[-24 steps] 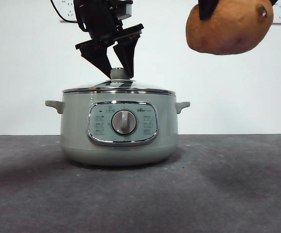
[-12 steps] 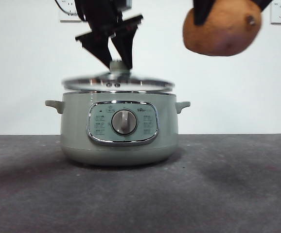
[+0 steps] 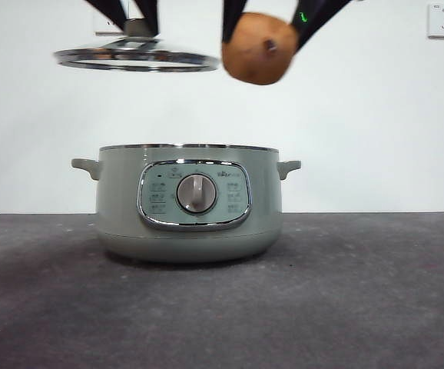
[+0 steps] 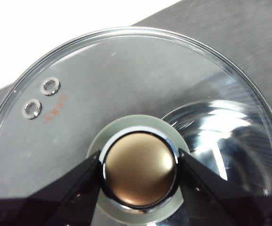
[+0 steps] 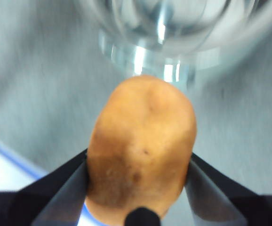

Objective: Pick up the potato,open the lid,put the potato in the pot,close the lid

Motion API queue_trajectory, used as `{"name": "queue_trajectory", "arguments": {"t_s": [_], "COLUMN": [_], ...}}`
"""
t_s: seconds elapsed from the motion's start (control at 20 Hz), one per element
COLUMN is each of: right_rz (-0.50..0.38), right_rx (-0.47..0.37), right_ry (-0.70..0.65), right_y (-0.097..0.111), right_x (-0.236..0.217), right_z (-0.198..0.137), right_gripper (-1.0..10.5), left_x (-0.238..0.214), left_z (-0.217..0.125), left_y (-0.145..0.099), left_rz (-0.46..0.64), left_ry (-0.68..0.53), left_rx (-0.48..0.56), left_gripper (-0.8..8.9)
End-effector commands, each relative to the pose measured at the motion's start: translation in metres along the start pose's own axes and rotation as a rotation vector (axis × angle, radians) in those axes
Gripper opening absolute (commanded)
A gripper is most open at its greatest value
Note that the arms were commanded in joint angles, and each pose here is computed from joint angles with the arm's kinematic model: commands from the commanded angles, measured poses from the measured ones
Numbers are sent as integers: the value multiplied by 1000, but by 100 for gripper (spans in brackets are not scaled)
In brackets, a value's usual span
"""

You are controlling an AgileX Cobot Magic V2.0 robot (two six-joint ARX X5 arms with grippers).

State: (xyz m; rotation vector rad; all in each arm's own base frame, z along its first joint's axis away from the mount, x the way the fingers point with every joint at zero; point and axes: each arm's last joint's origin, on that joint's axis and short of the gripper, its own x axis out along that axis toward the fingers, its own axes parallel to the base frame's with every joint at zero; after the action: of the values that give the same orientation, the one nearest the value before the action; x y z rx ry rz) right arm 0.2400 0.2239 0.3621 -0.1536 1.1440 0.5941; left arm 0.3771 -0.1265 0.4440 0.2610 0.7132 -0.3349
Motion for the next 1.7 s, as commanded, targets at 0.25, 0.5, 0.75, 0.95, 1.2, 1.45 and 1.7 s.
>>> {"name": "queue_trajectory", "arguments": {"t_s": [0.25, 0.5, 0.75, 0.95, 1.2, 1.45, 1.7], "right_rz": [3, -13, -10, -18, -34, -41, -61], "right_rx": [21, 32, 34, 31, 15, 22, -5], "right_ry": [-70, -69, -33, 8, 86, 64, 33], "right_y": [-6, -16, -25, -27, -30, -29, -21], "right_x": [48, 107, 153, 172, 183, 178, 119], "right_z": [81, 115, 120, 117, 110, 112, 118], "right_gripper": [-3, -3, -3, -3, 4, 580, 567], "left_x": [-12, -15, -15, -4, 23, 32, 33], "left_z": [-8, -15, -15, -16, -22, -24, -23], "left_y": [56, 80, 89, 92, 94, 94, 88], "left_rz": [105, 76, 98, 97, 79, 49, 38], "left_ry": [-8, -18, -39, -22, 46, 65, 64], "left_rx": [-73, -118, -129, -134, -141, -145, -135], "left_gripper": [-8, -9, -9, -9, -9, -9, -9]}}
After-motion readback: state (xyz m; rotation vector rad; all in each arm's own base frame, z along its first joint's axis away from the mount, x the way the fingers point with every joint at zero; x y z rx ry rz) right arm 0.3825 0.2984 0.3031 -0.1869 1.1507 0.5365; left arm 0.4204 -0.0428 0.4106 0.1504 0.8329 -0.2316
